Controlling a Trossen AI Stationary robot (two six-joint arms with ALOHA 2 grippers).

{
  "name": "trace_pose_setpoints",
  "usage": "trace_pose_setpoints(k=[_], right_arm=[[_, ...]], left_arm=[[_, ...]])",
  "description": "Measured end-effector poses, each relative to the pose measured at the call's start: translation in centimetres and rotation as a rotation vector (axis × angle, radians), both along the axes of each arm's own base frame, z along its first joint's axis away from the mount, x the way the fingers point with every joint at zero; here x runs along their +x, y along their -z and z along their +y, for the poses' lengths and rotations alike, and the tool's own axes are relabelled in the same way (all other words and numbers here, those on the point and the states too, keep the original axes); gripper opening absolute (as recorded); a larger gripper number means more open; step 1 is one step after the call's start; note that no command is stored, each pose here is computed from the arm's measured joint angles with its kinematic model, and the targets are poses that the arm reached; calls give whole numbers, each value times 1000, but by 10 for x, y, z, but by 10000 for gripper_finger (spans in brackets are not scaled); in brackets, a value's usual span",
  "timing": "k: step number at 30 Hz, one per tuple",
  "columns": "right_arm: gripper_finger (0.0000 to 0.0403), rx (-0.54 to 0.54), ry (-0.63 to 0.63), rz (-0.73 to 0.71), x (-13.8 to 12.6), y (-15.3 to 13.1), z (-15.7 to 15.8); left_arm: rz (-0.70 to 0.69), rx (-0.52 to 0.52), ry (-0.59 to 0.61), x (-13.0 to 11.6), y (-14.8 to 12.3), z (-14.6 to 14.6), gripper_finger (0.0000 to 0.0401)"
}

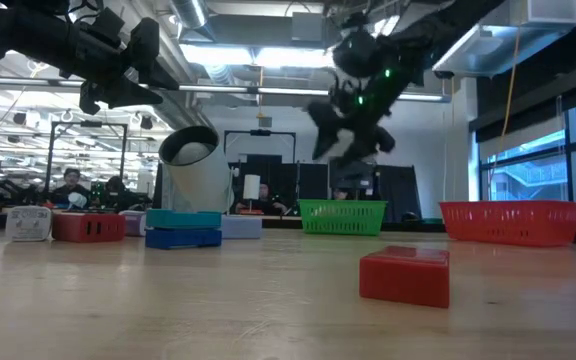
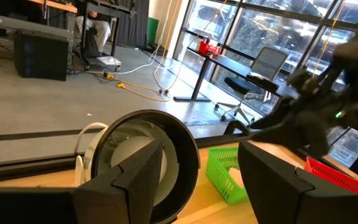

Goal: Pick & Place Office items
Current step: Put the white digital timer into the red bin

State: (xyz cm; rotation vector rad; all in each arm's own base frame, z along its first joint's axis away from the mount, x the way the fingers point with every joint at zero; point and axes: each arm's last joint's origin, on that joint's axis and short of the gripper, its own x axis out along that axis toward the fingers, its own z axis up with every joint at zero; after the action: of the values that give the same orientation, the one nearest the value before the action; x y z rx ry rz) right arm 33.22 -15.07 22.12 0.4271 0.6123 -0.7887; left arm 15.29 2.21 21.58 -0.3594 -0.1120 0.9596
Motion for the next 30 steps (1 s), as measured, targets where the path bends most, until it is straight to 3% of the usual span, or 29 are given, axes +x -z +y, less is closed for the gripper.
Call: trace_pose_setpoints(k=[8, 13, 21, 25, 30], right_arm=[[319, 124, -419, -197, 17, -43, 22], [320, -18, -685, -164, 29, -42, 57], [320, -259, -983, -88, 63, -5, 109], [320, -316, -1013, -138, 82, 19, 117], [320, -145, -864, -133, 91, 41, 112]], left_arm=[[0, 0, 1, 0, 0, 0, 208], [-1, 0, 0, 0, 0, 0, 208], [-1, 0, 0, 0, 0, 0, 208], [0, 0, 0, 0, 0, 0, 208], [0, 0, 1, 0, 0, 0, 208]])
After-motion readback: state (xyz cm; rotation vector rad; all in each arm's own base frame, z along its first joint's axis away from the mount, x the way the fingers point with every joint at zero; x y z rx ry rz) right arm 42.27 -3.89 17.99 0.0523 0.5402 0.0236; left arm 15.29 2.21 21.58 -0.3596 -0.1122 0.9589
